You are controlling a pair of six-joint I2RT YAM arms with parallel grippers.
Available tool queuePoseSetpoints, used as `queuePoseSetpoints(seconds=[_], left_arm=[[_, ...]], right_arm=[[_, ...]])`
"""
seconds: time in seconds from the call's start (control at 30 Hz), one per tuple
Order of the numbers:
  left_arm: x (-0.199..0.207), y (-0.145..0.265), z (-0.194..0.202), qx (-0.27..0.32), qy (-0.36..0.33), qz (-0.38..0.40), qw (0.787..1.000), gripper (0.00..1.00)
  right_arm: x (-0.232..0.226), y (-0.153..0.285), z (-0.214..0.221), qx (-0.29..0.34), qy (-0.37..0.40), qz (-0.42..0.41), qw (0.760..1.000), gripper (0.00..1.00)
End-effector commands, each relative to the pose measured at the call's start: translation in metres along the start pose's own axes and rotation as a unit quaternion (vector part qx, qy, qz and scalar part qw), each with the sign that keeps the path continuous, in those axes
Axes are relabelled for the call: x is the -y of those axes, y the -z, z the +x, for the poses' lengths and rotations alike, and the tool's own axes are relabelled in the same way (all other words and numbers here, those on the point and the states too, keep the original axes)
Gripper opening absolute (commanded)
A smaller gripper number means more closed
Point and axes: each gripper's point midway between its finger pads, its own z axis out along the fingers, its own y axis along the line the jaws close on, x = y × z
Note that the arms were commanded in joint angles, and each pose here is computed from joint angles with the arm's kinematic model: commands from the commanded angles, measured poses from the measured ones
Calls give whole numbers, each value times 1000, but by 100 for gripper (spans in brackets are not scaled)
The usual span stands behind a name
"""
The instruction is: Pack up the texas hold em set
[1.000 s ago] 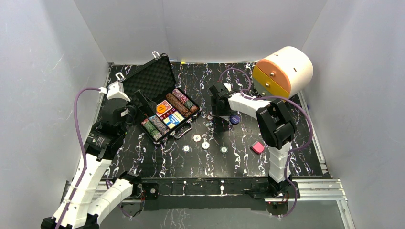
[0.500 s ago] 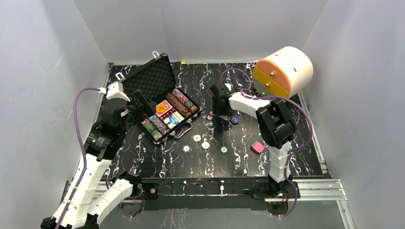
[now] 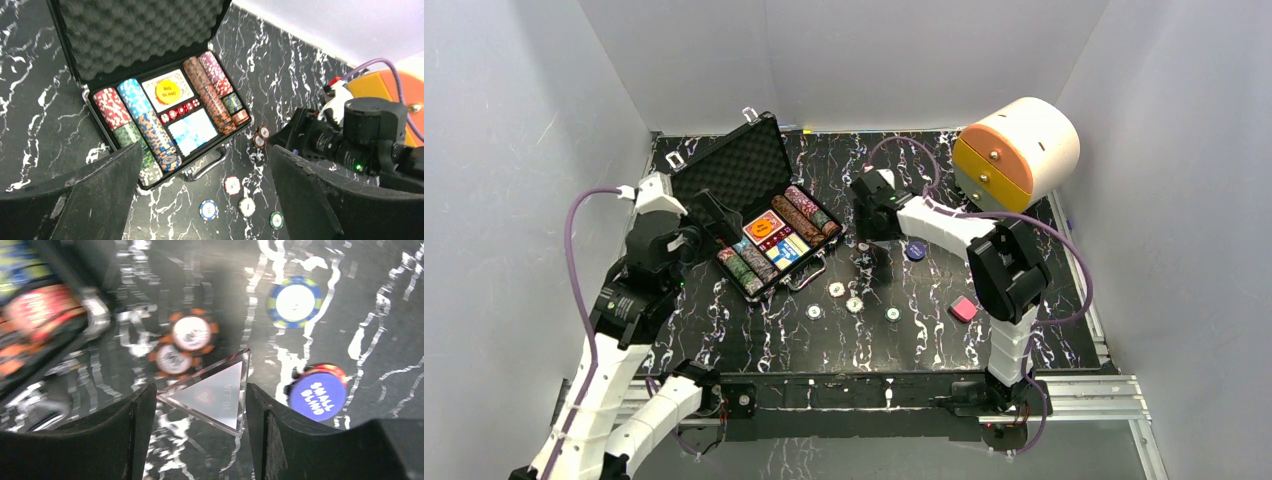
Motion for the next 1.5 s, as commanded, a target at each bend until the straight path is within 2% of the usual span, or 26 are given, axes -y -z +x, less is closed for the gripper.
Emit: queuePoseSetpoints(seconds=[0.0, 0.23, 0.47, 0.63, 1.0, 1.47], left_arm=[[5, 31, -47, 77, -6, 13, 997, 98], [6, 51, -77, 119, -18, 9, 993, 98], [4, 51, -71, 112, -15, 7, 994, 98], [3, 48, -64, 100, -12, 7, 995, 98], [2, 40, -56, 86, -14, 2, 996, 98], [0, 35, -51, 78, -14, -3, 997, 98]], right_arm=[[-67, 53, -40, 88, 33, -77, 993, 60], [-170, 73, -39, 135, 143, -153, 968, 60], [-222, 66, -42, 150, 216, -193, 945, 59], [-234, 52, -37, 133, 254, -204, 936, 59], [-248, 37, -11, 113, 345, -257, 895, 59], [-243, 18, -4, 116, 378, -243, 885, 65]])
